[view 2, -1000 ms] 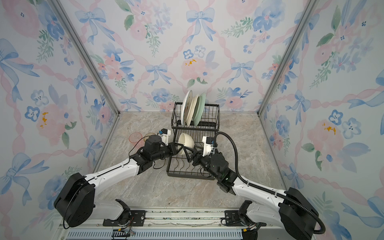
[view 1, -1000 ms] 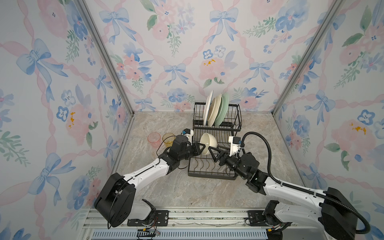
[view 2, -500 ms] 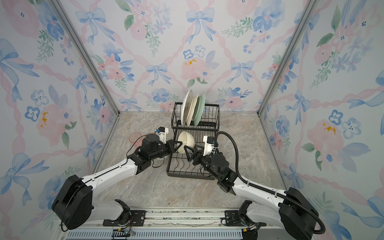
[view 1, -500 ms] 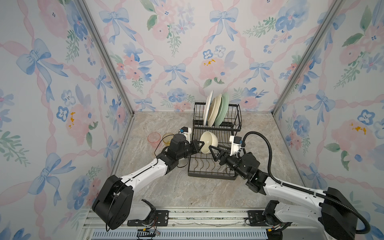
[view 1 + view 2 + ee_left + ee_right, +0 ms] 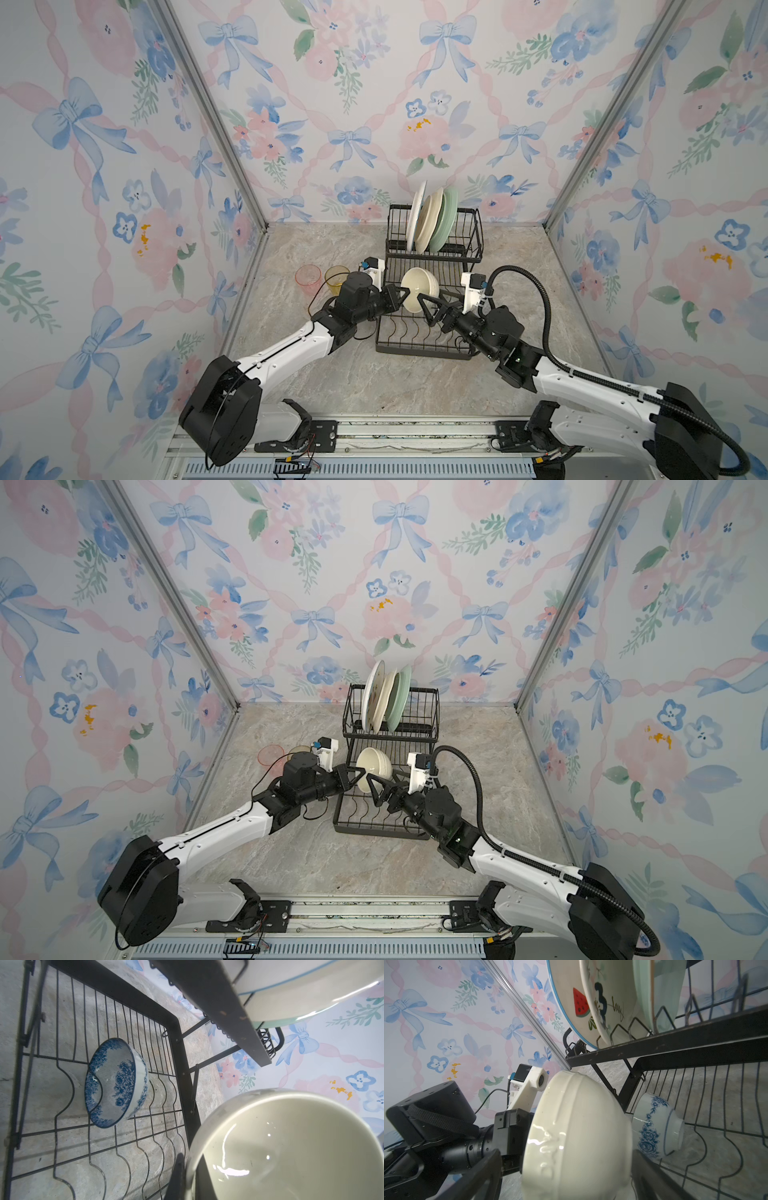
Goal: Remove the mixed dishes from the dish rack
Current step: 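Open and withdraw the right gripper while the left gripper pulls the bowl out, then lower the white bowl into the large white bowl with the left gripper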
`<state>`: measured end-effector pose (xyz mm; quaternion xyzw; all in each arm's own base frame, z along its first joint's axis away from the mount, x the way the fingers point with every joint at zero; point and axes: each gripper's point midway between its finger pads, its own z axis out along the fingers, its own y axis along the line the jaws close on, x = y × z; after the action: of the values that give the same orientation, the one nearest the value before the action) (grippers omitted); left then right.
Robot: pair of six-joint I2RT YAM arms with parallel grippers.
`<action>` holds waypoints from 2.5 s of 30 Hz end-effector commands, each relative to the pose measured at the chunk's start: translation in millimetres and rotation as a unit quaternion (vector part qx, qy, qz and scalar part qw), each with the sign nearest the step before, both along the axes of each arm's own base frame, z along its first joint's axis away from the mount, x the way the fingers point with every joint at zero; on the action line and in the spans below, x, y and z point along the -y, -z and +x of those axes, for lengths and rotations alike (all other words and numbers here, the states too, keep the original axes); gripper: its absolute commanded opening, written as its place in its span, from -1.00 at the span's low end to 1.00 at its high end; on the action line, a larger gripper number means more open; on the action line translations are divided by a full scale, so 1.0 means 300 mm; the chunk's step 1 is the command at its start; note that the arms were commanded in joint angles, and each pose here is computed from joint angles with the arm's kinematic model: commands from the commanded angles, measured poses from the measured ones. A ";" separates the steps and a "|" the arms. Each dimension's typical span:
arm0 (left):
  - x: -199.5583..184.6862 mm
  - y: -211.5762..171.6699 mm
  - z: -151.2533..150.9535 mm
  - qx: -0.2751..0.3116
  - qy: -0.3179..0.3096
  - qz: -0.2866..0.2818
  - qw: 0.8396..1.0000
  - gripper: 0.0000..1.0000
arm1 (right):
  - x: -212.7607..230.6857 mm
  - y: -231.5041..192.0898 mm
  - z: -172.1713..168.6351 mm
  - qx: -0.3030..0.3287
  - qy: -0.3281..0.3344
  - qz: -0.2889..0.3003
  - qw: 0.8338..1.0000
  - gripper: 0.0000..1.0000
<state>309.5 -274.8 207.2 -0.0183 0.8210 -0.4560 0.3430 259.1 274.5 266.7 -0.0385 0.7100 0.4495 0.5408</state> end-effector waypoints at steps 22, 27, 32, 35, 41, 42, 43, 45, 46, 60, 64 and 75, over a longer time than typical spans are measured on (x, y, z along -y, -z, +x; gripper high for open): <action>-0.419 0.099 0.010 -0.011 -0.143 0.136 0.980 -1.00 | 0.099 -0.049 -0.038 0.054 0.057 -0.069 0.994 0.94; -0.494 0.125 0.023 -0.021 -0.175 0.162 0.971 -1.00 | 0.125 -0.041 -0.047 0.052 0.065 -0.073 0.994 0.94; -0.557 0.163 0.043 -0.031 -0.209 0.189 0.959 -1.00 | 0.149 -0.033 -0.058 0.050 0.070 -0.071 0.994 0.94; -0.576 0.199 0.060 -0.042 -0.217 0.209 0.953 -1.00 | 0.165 -0.031 -0.064 0.051 0.074 -0.075 0.993 0.94; -0.595 0.228 0.083 -0.052 -0.226 0.227 0.946 -1.00 | 0.191 -0.033 -0.078 0.056 0.078 -0.082 0.992 0.94; -0.601 0.228 0.086 -0.051 -0.230 0.231 0.944 -1.00 | 0.195 -0.031 -0.080 0.056 0.079 -0.083 0.992 0.94; -0.603 0.226 0.090 -0.050 -0.232 0.233 0.943 -1.00 | 0.199 -0.031 -0.082 0.057 0.080 -0.084 0.992 0.94; -0.610 0.229 0.096 -0.049 -0.235 0.240 0.941 -1.00 | 0.207 -0.029 -0.086 0.056 0.081 -0.087 0.991 0.94; -0.614 0.234 0.098 -0.049 -0.236 0.246 0.939 -1.00 | 0.211 -0.031 -0.089 0.057 0.081 -0.088 0.991 0.94; -0.623 0.281 0.127 -0.067 -0.237 0.271 0.931 -1.00 | 0.253 -0.031 -0.108 0.060 0.086 -0.099 0.990 0.94; -0.604 0.261 0.157 -0.064 -0.233 0.266 0.933 -1.00 | 0.261 -0.031 -0.107 0.058 0.089 -0.102 0.989 0.94; -0.570 0.264 0.176 -0.062 -0.221 0.274 0.934 -0.86 | 0.295 -0.012 -0.105 0.049 0.100 -0.105 0.988 0.94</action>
<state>347.3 -96.0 103.8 -0.1423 0.9229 -0.1099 0.3405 225.1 192.8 280.9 -0.0498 0.7172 0.3319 0.6108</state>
